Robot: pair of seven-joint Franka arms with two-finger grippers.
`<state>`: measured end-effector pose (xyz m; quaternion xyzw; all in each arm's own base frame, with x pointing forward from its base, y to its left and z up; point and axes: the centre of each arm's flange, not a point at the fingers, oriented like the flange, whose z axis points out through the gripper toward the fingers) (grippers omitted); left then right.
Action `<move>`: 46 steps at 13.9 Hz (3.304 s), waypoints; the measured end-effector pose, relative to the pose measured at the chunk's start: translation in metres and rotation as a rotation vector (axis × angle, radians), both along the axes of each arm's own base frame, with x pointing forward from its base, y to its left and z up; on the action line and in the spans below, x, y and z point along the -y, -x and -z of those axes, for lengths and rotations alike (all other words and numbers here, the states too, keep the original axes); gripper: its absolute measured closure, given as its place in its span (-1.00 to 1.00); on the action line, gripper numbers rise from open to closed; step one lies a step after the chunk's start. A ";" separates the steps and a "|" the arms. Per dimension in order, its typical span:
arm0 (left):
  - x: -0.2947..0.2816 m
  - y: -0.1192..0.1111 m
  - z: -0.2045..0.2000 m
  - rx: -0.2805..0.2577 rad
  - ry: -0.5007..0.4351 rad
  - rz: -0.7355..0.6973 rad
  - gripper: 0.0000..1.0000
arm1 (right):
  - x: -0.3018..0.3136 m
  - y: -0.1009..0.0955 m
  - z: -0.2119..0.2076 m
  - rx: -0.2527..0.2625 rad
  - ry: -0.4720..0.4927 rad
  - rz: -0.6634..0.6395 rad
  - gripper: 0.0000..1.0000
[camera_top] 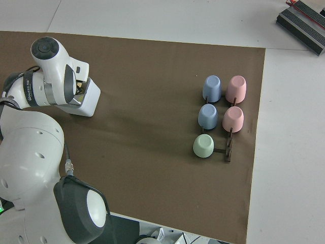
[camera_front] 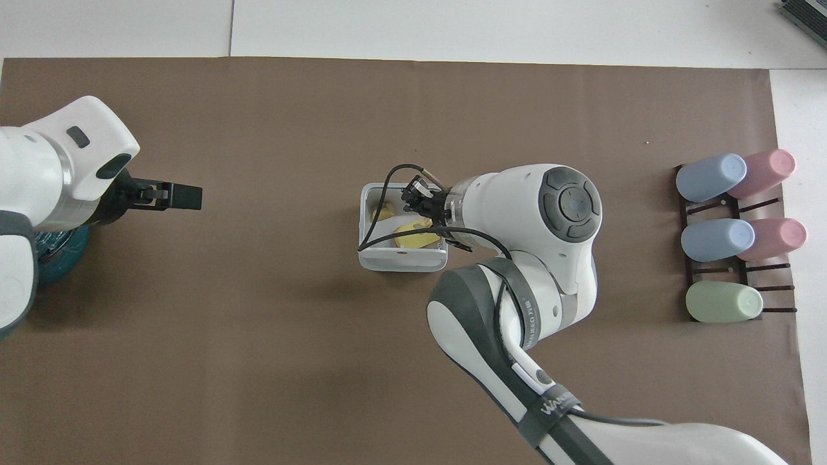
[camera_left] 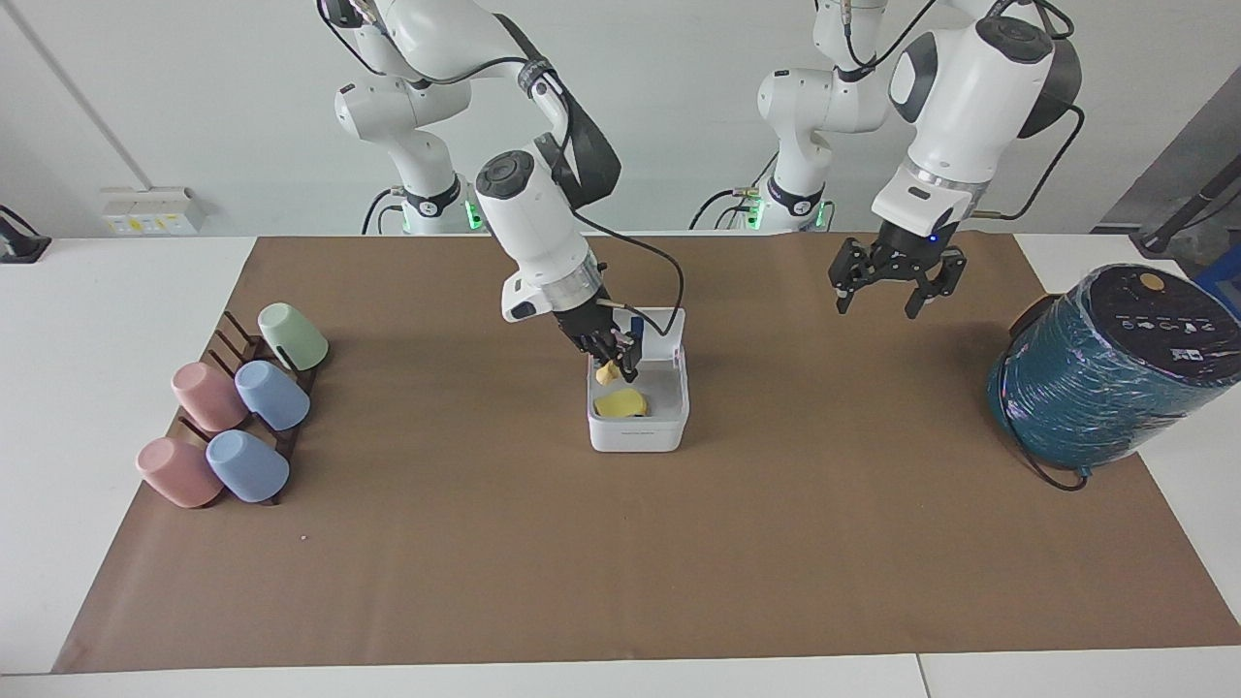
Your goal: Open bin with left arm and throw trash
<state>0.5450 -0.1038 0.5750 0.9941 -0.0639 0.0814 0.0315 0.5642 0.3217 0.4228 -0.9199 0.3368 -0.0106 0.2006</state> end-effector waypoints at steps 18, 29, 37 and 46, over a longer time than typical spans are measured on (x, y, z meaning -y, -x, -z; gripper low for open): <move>-0.060 0.003 -0.072 -0.103 -0.041 0.003 -1.00 | 0.106 -0.040 -0.074 0.226 0.349 -0.374 -1.00; -0.065 0.003 -0.071 -0.110 -0.041 -0.006 -1.00 | 0.321 0.005 -0.206 0.016 0.457 -0.590 -1.00; -0.067 0.004 -0.071 -0.117 -0.041 -0.009 -1.00 | 0.339 0.020 -0.216 -0.023 0.441 -0.632 -1.00; -0.075 0.005 -0.064 -0.135 -0.041 -0.022 -1.00 | 0.333 0.022 -0.215 -0.037 0.436 -0.647 -1.00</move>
